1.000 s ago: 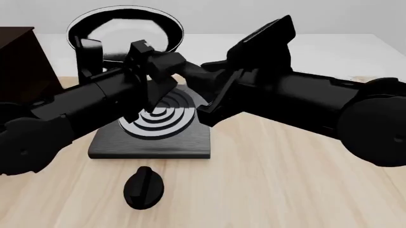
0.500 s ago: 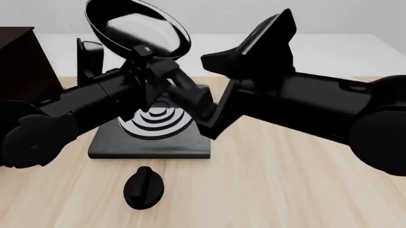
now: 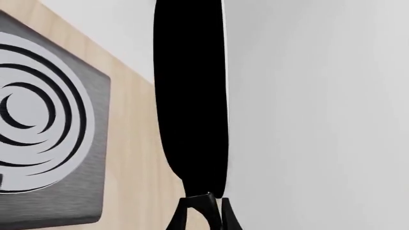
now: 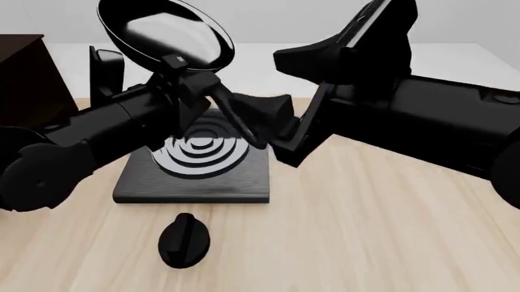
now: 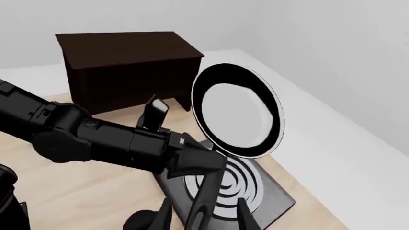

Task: Put the frying pan on the cabinet shelf.

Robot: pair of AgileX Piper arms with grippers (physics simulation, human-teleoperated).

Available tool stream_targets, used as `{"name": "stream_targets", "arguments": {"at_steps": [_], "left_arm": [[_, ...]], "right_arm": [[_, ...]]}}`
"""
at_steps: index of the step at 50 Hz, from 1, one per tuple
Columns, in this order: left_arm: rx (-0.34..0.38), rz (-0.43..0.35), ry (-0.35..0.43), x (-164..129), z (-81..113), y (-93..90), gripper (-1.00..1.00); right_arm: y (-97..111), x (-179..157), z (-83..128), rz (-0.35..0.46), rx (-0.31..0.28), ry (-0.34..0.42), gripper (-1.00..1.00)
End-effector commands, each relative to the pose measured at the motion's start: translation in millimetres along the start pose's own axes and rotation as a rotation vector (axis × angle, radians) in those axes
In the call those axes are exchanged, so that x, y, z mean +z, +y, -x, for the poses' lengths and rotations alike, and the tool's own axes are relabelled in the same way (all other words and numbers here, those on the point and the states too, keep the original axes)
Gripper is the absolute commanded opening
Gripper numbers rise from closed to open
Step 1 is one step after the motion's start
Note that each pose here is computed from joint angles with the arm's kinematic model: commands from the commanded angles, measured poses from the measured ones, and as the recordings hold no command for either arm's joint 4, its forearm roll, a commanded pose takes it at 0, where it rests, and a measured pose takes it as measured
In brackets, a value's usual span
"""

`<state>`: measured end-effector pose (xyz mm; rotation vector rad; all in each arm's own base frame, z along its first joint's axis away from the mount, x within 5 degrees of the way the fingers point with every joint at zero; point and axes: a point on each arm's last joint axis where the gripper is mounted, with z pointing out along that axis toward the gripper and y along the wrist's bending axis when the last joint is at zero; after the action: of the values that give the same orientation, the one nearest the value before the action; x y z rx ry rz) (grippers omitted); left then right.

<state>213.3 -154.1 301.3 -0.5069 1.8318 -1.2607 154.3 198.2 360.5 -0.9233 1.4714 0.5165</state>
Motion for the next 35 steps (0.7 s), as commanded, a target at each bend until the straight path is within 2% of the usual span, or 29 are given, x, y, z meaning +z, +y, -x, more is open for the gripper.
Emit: {"name": "stream_targets", "arguments": {"at_steps": [1, 2, 6, 11, 13, 14, 19, 26, 35], "left_arm": [[0.097, -0.052, -0.016, -3, 5.1, -6.2, -1.0], [0.096, -0.052, -0.017, -3, 5.3, -5.7, -1.0], [0.105, -0.057, -0.027, -6, 7.5, -6.7, -1.0], [0.097, -0.046, -0.063, -6, 16.8, -3.5, -1.0], [0.126, -0.054, -0.058, -11, 16.9, -9.8, -1.0], [0.141, -0.052, -0.058, -12, 18.0, -11.9, -1.0], [0.122, -0.04, -0.081, -12, 21.4, -3.5, -1.0], [0.089, -0.031, -0.125, -16, 27.9, 8.9, -1.0], [-0.008, -0.045, -0.217, -28, 41.1, 24.1, -1.0]], "right_arm": [[-6, -18, 11, -0.025, -0.007, -0.047, 1.0], [-7, -19, 10, -0.031, -0.02, -0.044, 1.0], [-12, -35, 24, -0.052, 0.005, -0.093, 1.0], [-18, -47, 32, -0.076, 0.026, -0.114, 1.0], [-20, -49, 32, -0.088, -0.008, -0.112, 1.0], [-21, -50, 32, -0.091, -0.004, -0.111, 1.0], [-29, -63, 34, -0.136, 0.021, -0.128, 1.0], [-37, -77, 24, -0.202, 0.034, -0.128, 1.0], [-39, -95, 3, -0.257, 0.066, -0.114, 1.0]]}}
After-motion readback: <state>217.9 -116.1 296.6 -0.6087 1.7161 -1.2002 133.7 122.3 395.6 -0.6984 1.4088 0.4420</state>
